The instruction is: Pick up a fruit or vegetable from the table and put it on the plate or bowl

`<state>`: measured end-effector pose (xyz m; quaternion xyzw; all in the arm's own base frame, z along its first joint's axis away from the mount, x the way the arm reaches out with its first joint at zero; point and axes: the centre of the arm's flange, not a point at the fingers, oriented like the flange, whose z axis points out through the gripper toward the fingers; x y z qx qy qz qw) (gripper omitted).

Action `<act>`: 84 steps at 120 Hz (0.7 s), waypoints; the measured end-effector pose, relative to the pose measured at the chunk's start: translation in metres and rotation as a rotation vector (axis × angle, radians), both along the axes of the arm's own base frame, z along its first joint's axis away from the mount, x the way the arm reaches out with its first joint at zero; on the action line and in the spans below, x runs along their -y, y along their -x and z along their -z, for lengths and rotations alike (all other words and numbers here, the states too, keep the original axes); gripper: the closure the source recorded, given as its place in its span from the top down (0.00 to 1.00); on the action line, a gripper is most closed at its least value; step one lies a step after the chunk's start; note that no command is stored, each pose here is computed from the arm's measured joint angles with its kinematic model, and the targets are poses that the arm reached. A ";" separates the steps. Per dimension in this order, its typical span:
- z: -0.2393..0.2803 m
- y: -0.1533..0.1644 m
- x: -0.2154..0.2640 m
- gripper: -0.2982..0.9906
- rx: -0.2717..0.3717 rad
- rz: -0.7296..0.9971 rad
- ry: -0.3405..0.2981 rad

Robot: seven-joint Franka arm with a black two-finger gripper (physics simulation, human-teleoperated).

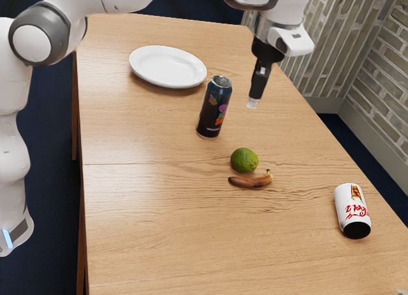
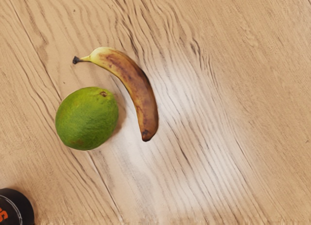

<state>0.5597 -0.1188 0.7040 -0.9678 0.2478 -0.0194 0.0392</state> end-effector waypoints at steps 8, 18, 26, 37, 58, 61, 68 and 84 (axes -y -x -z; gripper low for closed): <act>0.025 -0.003 0.003 0.77 -0.032 0.047 -0.017; 0.058 -0.018 -0.017 0.77 -0.055 0.085 0.006; 0.071 -0.028 -0.030 0.77 -0.049 0.123 0.026; 0.085 -0.040 -0.062 0.77 -0.045 0.146 0.062; 0.118 -0.058 -0.084 0.77 -0.051 0.240 0.109; 0.126 -0.061 -0.085 0.77 -0.057 0.253 0.113; 0.140 -0.065 -0.087 0.77 -0.067 0.288 0.120; 0.162 -0.074 -0.078 0.77 -0.079 0.378 0.130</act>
